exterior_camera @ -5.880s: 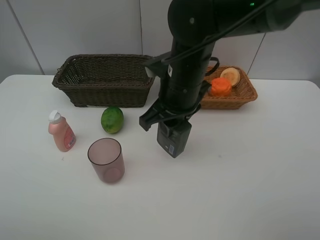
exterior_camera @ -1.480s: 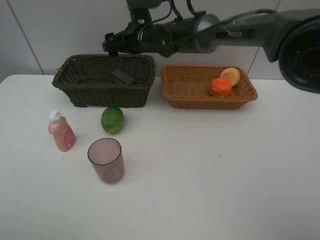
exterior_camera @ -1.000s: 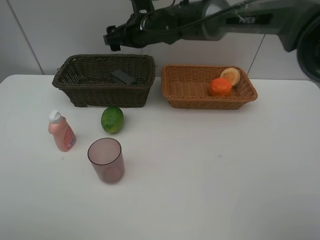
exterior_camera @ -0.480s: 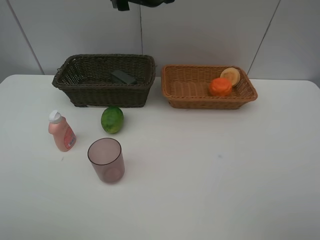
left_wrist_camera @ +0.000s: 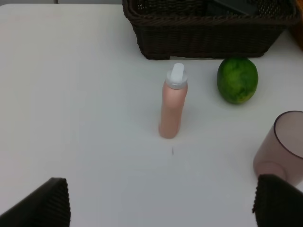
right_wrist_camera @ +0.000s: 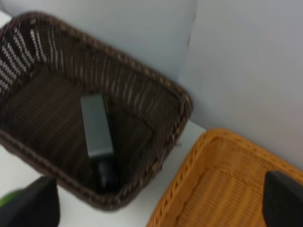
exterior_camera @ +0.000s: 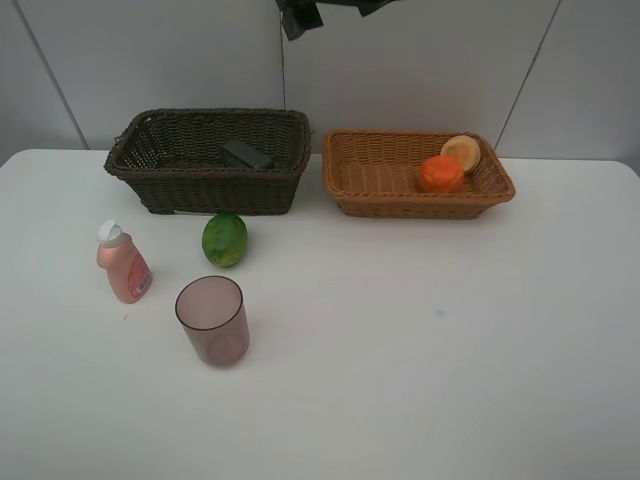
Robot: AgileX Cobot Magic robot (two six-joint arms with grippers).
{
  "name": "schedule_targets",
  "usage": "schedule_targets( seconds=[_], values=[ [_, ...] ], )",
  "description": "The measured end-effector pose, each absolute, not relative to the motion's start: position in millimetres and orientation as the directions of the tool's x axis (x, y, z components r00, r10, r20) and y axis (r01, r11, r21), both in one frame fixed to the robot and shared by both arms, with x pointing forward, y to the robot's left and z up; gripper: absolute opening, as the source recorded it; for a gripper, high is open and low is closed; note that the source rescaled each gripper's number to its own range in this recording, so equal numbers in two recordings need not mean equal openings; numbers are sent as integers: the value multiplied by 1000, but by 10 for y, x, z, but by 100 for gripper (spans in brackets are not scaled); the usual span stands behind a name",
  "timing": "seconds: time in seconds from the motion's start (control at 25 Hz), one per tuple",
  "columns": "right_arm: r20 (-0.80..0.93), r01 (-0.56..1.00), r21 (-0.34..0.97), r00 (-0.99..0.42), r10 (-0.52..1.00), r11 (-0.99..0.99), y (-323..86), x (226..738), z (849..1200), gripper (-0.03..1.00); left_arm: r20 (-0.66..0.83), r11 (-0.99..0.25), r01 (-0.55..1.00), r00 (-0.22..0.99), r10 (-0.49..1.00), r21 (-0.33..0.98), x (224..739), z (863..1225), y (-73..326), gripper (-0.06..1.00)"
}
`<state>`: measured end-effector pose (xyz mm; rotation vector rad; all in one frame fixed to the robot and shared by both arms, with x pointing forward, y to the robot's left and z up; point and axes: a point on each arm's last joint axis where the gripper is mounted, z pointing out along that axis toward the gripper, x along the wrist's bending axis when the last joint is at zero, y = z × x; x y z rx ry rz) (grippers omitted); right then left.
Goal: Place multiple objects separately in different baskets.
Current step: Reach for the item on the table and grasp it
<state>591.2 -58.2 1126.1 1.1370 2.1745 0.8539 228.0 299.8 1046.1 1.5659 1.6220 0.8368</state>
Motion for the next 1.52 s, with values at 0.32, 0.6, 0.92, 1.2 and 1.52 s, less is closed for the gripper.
schedule_targets(
  seconds=[0.32, 0.6, 0.92, 1.2, 1.52],
  values=[
    [-180, 525, 702, -523, 833, 481, -974, 5372, 11168, 94, -59, 51, 531, -3, 998, 846, 2280, 10461, 2998, 100],
    [-193, 549, 667, -526, 828, 505, -1366, 4875, 11048, 94, -59, 51, 531, -3, 998, 846, 2280, 10461, 2998, 100],
    [-142, 633, 672, -399, 906, 384, -2022, 4493, 10939, 94, -59, 51, 531, -3, 998, 846, 2280, 10461, 2998, 100],
    [-81, 681, 695, -245, 966, 230, -2461, 4200, 10969, 94, -59, 51, 531, -3, 998, 846, 2280, 10461, 2998, 100],
    [-52, 726, 678, -113, 992, 119, -2773, 3772, 10972, 94, -59, 51, 531, -3, 998, 846, 2280, 10461, 2998, 100]
  ],
)
